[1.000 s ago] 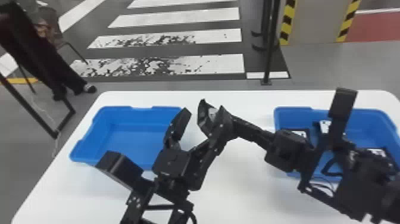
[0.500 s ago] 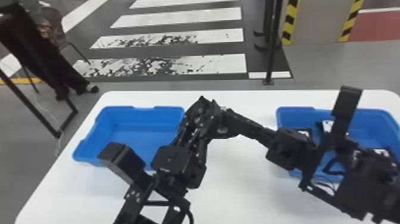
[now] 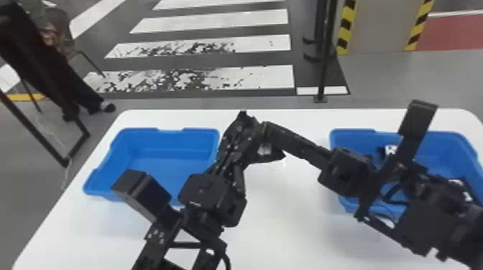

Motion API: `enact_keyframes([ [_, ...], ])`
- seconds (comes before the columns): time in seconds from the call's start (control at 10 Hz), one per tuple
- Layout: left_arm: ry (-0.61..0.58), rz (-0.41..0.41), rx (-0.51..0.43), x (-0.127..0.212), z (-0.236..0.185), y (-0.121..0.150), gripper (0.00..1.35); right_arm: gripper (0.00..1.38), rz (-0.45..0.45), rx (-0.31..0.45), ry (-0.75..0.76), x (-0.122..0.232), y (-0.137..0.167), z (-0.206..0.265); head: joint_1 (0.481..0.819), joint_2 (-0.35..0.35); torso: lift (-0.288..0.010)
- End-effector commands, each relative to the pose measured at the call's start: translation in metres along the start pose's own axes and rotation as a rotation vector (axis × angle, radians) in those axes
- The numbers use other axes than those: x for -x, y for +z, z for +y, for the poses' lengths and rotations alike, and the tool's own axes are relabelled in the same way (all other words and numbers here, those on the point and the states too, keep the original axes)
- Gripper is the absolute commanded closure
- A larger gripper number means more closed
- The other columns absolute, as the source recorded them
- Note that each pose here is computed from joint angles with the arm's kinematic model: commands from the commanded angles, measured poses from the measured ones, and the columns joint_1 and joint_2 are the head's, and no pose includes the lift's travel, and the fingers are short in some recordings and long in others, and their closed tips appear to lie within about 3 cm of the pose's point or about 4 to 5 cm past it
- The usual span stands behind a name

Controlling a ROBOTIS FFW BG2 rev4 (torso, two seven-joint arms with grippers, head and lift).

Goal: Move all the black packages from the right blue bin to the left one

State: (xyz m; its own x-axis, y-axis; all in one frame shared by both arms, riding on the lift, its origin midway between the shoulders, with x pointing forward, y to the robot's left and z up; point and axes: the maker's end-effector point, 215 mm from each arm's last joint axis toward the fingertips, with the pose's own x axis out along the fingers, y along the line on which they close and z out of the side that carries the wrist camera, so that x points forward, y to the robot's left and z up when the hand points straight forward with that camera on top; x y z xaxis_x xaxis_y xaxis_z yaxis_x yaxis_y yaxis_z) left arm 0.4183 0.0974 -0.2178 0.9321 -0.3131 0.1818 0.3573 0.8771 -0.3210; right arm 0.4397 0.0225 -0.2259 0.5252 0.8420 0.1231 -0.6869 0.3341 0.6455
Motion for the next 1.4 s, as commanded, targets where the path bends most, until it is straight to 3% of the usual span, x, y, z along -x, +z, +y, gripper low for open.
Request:
enact_keyframes([
  [0.0, 0.04, -0.014, -0.017, 0.002, 0.019, 0.006, 1.21, 0.79, -0.03, -0.022, 0.001, 0.001, 0.004, -0.009, 0.695, 0.156, -0.176],
  [0.1, 0.098, -0.05, -0.085, 0.006, 0.043, 0.019, 1.21, 0.31, -0.048, -0.049, 0.005, 0.004, 0.005, -0.014, 0.695, 0.159, -0.176],
  [0.2, 0.156, -0.06, -0.159, 0.003, 0.074, 0.017, 1.21, 0.04, -0.074, -0.082, 0.001, 0.008, 0.007, -0.019, 0.692, 0.178, -0.176],
  [0.4, 0.297, -0.071, -0.317, -0.011, 0.159, 0.003, 1.21, 0.2, -0.109, -0.083, -0.034, 0.023, 0.016, -0.033, 0.685, 0.223, -0.176],
  [0.5, 0.366, -0.07, -0.458, -0.018, 0.202, 0.008, 1.21, 0.25, -0.115, -0.085, -0.04, 0.026, 0.017, -0.034, 0.683, 0.246, -0.176],
  [0.7, 0.492, -0.007, -0.664, -0.02, 0.279, 0.008, 1.19, 0.27, -0.112, -0.086, -0.04, 0.028, 0.014, -0.033, 0.671, 0.285, -0.176],
  [0.8, 0.545, 0.072, -0.674, -0.011, 0.307, -0.004, 0.76, 0.26, -0.111, -0.08, -0.042, 0.03, 0.014, -0.033, 0.664, 0.319, -0.176],
  [0.9, 0.554, 0.062, -0.686, -0.002, 0.311, 0.0, 0.19, 0.26, -0.122, -0.035, -0.067, 0.036, 0.02, -0.039, 0.666, 0.349, -0.176],
  [1.0, 0.535, -0.006, -0.693, 0.001, 0.296, 0.02, 0.04, 0.26, -0.116, 0.033, -0.102, 0.043, 0.024, -0.044, 0.671, 0.35, -0.176],
  [1.2, 0.493, -0.096, -0.62, 0.017, 0.25, 0.053, 0.21, 0.26, -0.094, 0.165, -0.213, 0.065, 0.037, -0.068, 0.668, 0.35, -0.176],
  [1.3, 0.458, -0.114, -0.498, 0.02, 0.227, 0.05, 0.22, 0.26, -0.079, 0.25, -0.334, 0.085, 0.044, -0.08, 0.664, 0.333, -0.176],
])
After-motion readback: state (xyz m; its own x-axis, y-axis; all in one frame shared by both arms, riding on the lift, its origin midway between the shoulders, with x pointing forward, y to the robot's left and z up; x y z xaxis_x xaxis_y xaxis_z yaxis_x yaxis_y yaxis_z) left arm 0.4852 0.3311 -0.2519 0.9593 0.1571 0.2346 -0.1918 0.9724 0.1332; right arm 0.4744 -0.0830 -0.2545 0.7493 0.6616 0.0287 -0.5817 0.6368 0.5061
